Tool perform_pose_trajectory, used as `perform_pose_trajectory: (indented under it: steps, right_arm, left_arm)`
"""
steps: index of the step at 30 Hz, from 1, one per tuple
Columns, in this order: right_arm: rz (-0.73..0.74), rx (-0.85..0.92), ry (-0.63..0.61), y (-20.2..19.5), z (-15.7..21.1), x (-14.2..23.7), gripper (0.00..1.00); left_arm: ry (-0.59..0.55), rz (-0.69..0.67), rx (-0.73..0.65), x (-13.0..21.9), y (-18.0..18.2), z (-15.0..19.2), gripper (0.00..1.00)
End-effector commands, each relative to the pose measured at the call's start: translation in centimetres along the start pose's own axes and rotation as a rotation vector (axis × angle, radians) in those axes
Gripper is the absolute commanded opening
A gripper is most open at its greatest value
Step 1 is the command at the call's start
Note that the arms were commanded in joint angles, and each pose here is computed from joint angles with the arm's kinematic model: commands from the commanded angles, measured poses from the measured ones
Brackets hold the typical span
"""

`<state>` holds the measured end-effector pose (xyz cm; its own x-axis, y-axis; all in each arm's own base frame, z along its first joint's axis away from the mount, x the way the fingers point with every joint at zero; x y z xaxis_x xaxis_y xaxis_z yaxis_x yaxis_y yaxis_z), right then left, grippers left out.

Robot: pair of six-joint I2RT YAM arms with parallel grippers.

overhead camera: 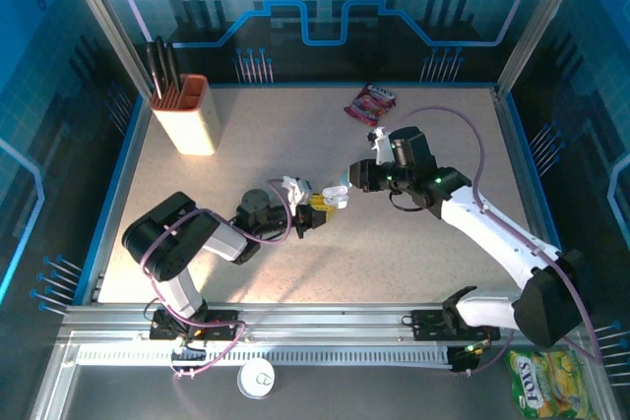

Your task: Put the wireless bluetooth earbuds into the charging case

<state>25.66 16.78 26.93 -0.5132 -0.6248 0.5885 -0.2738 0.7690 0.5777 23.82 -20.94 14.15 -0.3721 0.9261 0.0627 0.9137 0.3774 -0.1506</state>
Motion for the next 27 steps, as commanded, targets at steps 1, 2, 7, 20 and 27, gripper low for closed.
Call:
perform_pose_trajectory:
  steps: [1, 2, 7, 20, 27]
  right_arm:
    - [-0.038, 0.040, -0.013, 1.2, -0.6, -0.3, 0.23]
    - [-0.037, 0.040, -0.010, 1.2, -0.6, -0.4, 0.23]
    - [-0.038, 0.043, 0.006, 1.1, -0.2, -0.9, 0.23]
    - [-0.037, 0.036, 0.031, 0.7, 0.3, -1.8, 0.23]
    - [-0.033, 0.033, 0.038, 0.6, 0.4, -1.9, 0.23]
  left_arm:
    - [-0.032, 0.006, 0.012, -0.6, 0.0, -0.8, 0.08]
    - [-0.033, 0.005, 0.018, -0.6, 0.1, -0.8, 0.07]
    - [-0.041, -0.002, 0.050, -0.7, 0.1, -1.0, 0.07]
    - [-0.087, 0.003, 0.090, -0.7, 0.1, -1.9, 0.06]
    - [-0.104, -0.003, 0.110, -0.8, 0.2, -2.3, 0.05]
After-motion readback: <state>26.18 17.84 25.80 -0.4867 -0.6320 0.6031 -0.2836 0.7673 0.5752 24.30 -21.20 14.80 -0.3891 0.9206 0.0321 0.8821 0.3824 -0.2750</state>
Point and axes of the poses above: each hand's point on the last joint's axis, 136 mm out from that joint toward the fingers, its own x axis back along the fingers, its own y axis along the line the jaws close on, z = x × y, the point moved 10 cm from there along x, back along the fingers, and after that the axes turned 7 degrees about -x, right-handed, at the moved point
